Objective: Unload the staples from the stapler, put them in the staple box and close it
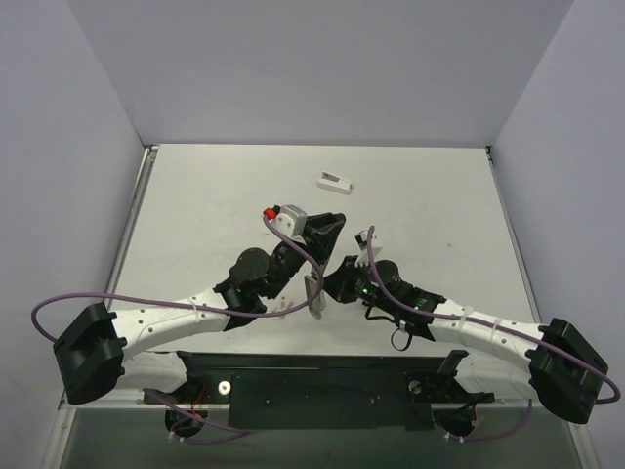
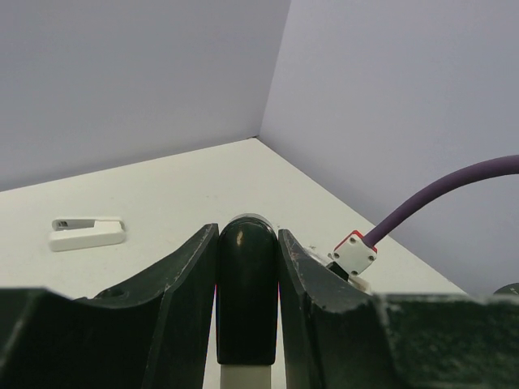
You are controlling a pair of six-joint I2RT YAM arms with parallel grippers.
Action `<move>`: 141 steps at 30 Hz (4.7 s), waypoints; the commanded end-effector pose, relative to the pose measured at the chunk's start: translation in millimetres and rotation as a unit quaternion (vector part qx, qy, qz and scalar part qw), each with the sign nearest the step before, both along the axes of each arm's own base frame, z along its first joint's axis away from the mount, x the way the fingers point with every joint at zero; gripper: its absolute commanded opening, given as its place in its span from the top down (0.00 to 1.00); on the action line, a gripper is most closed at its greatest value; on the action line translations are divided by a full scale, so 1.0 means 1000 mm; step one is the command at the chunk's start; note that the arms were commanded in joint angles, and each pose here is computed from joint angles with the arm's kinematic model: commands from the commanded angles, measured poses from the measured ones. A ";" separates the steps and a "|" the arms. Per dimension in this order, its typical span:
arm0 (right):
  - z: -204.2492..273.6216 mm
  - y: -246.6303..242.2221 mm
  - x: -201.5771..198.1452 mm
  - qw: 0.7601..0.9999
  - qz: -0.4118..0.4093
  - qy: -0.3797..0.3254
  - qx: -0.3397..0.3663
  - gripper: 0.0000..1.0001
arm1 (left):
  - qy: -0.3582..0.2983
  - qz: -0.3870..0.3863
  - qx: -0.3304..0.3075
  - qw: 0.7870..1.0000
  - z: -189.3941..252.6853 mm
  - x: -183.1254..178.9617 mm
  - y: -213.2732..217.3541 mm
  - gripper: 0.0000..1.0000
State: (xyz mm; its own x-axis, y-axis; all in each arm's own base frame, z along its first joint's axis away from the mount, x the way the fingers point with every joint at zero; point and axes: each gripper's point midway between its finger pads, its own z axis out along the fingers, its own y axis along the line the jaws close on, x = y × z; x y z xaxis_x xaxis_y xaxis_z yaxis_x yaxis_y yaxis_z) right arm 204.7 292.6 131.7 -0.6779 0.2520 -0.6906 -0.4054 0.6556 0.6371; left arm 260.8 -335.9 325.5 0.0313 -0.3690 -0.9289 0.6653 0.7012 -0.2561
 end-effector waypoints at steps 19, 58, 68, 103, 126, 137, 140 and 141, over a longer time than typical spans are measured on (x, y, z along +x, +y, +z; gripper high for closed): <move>0.056 0.039 0.015 0.994 0.028 -0.047 0.091 1.00 | -0.059 0.033 -0.039 0.997 0.045 0.030 -0.017 1.00; 0.087 -0.014 0.034 0.993 -0.055 -0.079 0.071 1.00 | -0.029 0.008 -0.078 0.996 0.068 0.012 0.025 1.00; 0.092 -0.064 0.015 0.991 -0.103 -0.082 0.026 1.00 | -0.019 0.024 -0.064 0.998 0.078 -0.003 0.052 1.00; -0.004 0.004 -0.013 0.994 -0.100 0.027 0.043 1.00 | 0.119 0.123 -0.131 0.976 0.037 -0.007 0.114 1.00; 0.050 0.013 0.010 0.993 -0.069 -0.085 -0.034 1.00 | 0.194 0.032 -0.092 0.976 -0.006 -0.046 0.108 1.00; 0.081 -0.029 -0.003 0.985 -0.055 -0.130 -0.095 1.00 | 0.155 -0.056 -0.070 0.984 0.007 -0.065 0.085 1.00; 0.090 -0.039 -0.009 0.982 -0.036 -0.147 -0.114 1.00 | 0.142 -0.101 -0.062 0.983 0.013 -0.076 0.073 1.00; 0.091 -0.042 -0.012 0.981 -0.028 -0.148 -0.121 1.00 | 0.136 -0.120 -0.054 0.982 0.015 -0.081 0.068 1.00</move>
State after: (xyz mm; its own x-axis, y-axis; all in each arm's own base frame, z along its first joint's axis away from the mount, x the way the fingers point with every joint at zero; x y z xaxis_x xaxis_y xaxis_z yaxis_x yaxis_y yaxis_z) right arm 196.1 267.5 207.7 -0.4676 0.1748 -0.8665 -0.4716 0.7797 0.4118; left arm 200.4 -247.7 278.4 -0.3720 -0.3644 -0.8537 0.5340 0.6683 -0.5179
